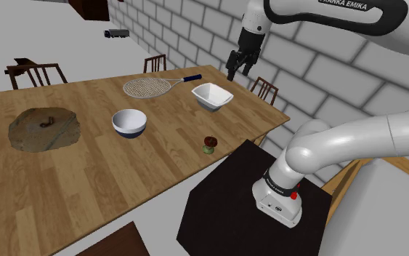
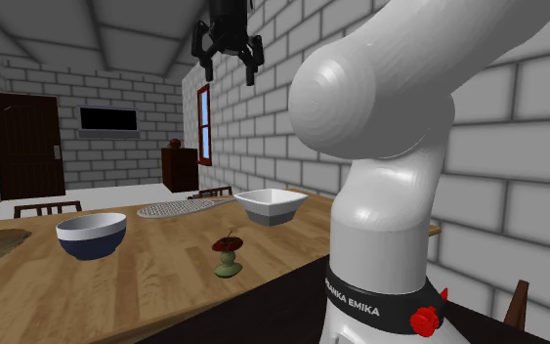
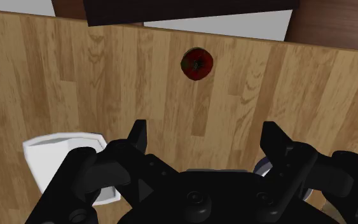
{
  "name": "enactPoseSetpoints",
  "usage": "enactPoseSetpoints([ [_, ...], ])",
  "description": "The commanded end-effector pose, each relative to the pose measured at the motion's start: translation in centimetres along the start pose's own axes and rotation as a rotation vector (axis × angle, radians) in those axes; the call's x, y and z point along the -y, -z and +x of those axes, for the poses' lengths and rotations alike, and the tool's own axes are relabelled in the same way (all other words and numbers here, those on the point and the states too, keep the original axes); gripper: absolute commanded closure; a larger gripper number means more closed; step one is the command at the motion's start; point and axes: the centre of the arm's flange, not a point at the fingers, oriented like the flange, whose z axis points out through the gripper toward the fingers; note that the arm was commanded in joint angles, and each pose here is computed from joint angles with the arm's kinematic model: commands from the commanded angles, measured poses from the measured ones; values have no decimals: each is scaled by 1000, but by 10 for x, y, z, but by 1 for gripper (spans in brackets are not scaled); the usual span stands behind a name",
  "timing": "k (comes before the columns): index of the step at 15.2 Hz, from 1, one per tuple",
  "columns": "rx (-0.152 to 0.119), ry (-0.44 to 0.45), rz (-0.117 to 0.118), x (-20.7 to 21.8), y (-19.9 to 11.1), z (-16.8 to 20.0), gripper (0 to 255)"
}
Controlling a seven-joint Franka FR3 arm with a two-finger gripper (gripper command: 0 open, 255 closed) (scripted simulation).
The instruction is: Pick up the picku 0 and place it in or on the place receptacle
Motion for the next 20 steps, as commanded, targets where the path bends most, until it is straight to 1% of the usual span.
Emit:
enactPoseSetpoints([
  [1, 0, 0, 0, 0, 0, 0, 0],
  [11, 100, 71, -25, 15, -132, 26, 0],
  [20, 190, 134, -47, 27, -253, 37, 0],
])
